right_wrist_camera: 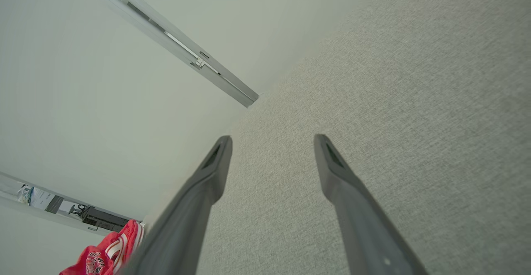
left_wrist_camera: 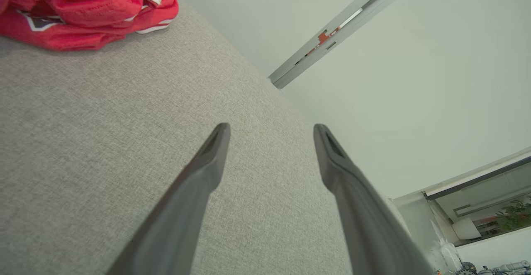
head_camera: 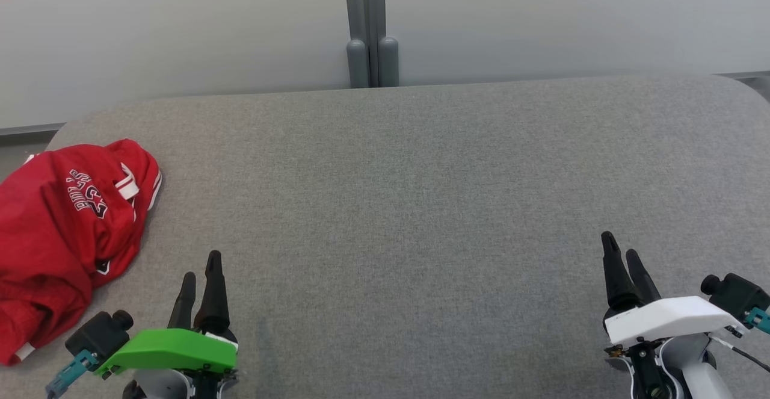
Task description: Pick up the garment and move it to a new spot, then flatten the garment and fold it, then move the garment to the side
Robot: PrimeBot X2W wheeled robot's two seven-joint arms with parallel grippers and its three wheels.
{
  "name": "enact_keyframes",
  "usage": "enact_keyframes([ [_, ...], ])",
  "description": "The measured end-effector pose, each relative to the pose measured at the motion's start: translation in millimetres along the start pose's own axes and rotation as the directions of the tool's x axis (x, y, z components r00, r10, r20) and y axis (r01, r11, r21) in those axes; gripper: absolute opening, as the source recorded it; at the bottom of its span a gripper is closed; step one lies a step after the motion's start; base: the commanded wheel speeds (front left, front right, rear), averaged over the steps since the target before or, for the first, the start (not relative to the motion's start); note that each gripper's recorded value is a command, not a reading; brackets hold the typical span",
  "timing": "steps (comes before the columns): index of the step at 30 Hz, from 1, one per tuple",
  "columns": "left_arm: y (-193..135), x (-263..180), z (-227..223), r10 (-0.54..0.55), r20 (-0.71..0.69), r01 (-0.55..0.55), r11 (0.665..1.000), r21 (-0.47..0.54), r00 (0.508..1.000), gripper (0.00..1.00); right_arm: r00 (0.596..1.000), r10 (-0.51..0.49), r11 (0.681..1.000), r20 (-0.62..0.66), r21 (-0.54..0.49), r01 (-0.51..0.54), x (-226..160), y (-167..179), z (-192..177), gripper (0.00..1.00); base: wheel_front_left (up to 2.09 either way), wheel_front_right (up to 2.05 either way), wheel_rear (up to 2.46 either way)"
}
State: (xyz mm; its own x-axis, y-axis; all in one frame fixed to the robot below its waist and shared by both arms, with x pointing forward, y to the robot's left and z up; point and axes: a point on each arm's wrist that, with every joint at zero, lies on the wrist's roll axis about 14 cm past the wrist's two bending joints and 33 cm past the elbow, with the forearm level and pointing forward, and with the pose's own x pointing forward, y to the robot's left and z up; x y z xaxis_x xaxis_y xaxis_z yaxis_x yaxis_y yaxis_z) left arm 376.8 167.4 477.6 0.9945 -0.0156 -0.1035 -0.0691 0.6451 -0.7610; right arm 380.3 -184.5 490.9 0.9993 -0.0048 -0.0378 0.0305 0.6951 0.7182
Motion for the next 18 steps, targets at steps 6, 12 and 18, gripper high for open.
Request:
enact_keyframes([
  [6,-3.5,-0.7,-2.5,-0.011,0.000,0.011,0.996,0.086,1.000,1.00,1.000,0.015,0.995,0.002,-0.098,-0.014,0.2,3.1,-0.1,1.00,0.00,0.00,0.00],
  [12,-7.3,-0.9,-4.6,-0.027,0.000,0.026,0.983,0.181,1.000,1.00,0.999,0.034,0.980,-0.007,-0.196,-0.035,0.3,7.7,-3.8,1.00,0.00,0.00,0.00],
  [18,-10.5,-1.3,-6.1,-0.039,0.002,0.037,0.966,0.256,0.999,1.00,0.999,0.053,0.960,-0.012,-0.276,-0.054,1.2,11.8,-5.7,1.00,0.00,0.00,0.00],
])
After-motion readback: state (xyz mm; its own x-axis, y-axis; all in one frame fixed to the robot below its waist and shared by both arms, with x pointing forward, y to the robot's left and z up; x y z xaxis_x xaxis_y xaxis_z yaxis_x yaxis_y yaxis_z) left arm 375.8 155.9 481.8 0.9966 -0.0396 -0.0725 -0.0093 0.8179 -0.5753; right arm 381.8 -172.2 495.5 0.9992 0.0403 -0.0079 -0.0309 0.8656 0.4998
